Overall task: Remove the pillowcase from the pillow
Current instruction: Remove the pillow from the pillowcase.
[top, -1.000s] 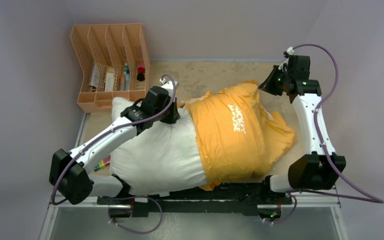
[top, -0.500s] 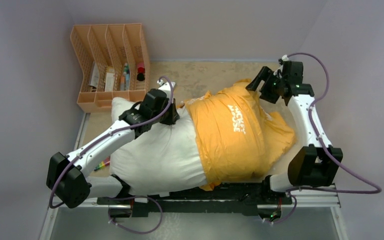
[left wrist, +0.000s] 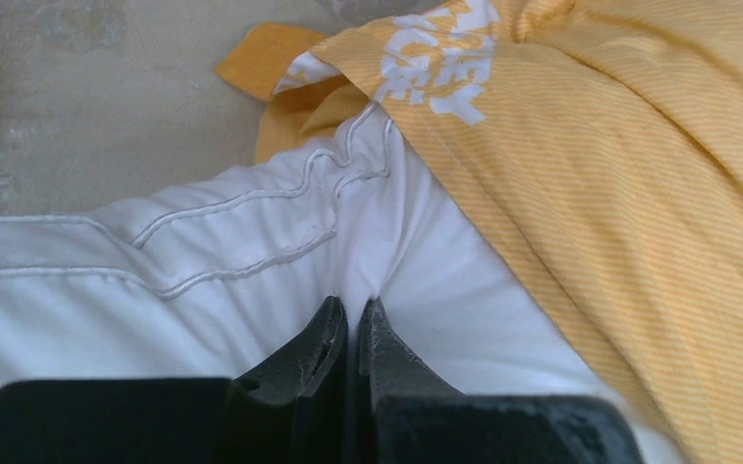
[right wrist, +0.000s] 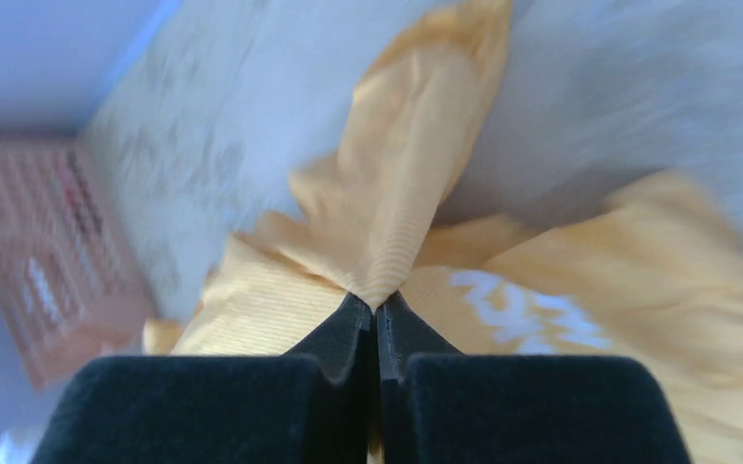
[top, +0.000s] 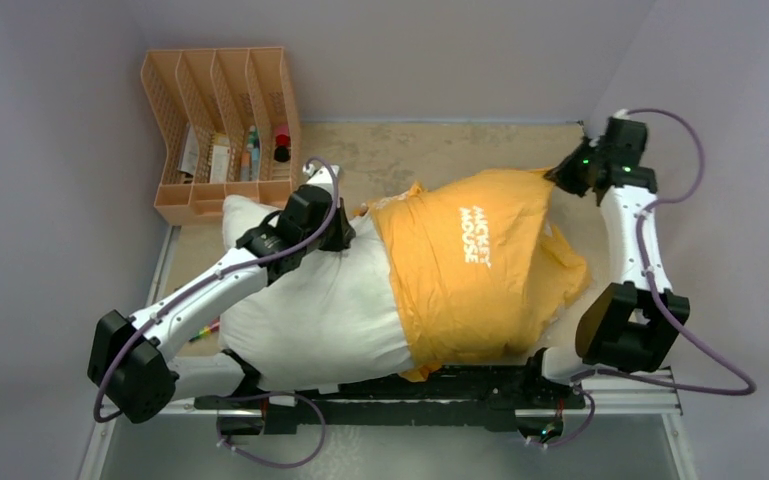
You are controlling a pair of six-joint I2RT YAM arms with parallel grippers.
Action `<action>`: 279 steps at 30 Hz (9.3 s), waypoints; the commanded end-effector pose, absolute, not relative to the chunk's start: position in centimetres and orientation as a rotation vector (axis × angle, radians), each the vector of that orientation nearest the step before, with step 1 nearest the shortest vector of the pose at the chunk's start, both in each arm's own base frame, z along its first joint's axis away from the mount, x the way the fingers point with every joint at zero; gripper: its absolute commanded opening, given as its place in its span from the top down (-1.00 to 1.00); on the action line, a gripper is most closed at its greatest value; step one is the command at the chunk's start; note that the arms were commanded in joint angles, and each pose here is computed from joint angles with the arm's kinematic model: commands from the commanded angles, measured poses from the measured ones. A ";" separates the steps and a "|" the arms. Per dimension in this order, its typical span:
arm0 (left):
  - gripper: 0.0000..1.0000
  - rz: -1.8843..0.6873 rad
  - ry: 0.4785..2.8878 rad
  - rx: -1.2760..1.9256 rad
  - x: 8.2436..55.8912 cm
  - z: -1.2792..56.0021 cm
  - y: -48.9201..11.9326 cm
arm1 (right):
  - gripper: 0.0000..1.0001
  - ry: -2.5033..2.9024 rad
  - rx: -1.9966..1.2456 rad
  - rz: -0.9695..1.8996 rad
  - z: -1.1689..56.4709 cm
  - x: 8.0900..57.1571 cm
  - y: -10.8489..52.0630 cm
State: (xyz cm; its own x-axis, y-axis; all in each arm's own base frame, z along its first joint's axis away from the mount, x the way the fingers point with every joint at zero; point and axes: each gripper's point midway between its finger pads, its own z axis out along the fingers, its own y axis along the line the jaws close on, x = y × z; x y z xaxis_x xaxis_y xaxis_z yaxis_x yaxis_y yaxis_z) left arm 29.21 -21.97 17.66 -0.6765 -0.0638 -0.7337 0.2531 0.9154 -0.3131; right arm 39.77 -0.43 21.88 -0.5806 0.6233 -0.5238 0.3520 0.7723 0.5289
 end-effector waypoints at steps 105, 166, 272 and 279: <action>1.00 -0.466 2.422 0.026 19.8 14.4 -16.2 | 1.00 2.264 0.169 -0.441 26.6 39.7 3.3; -0.32 -0.177 2.238 0.637 17.8 20.6 -29.2 | 0.10 2.382 0.132 0.094 20.6 22.8 17.6; 1.00 -0.053 2.237 0.316 24.7 21.8 -25.9 | -0.98 2.409 0.870 0.065 15.1 20.9 2.1; 1.00 -0.067 2.235 0.310 25.1 21.7 -26.2 | -0.95 2.179 1.299 0.177 15.2 21.7 0.5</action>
State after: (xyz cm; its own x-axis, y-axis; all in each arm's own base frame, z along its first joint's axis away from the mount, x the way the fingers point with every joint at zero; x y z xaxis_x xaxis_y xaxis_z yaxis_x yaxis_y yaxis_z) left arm 22.96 -28.38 20.03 -0.6385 0.2367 -0.7323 0.3411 0.9400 0.0065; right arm 21.37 3.94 14.76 -0.5999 0.7036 -0.3809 0.5973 0.7106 0.3719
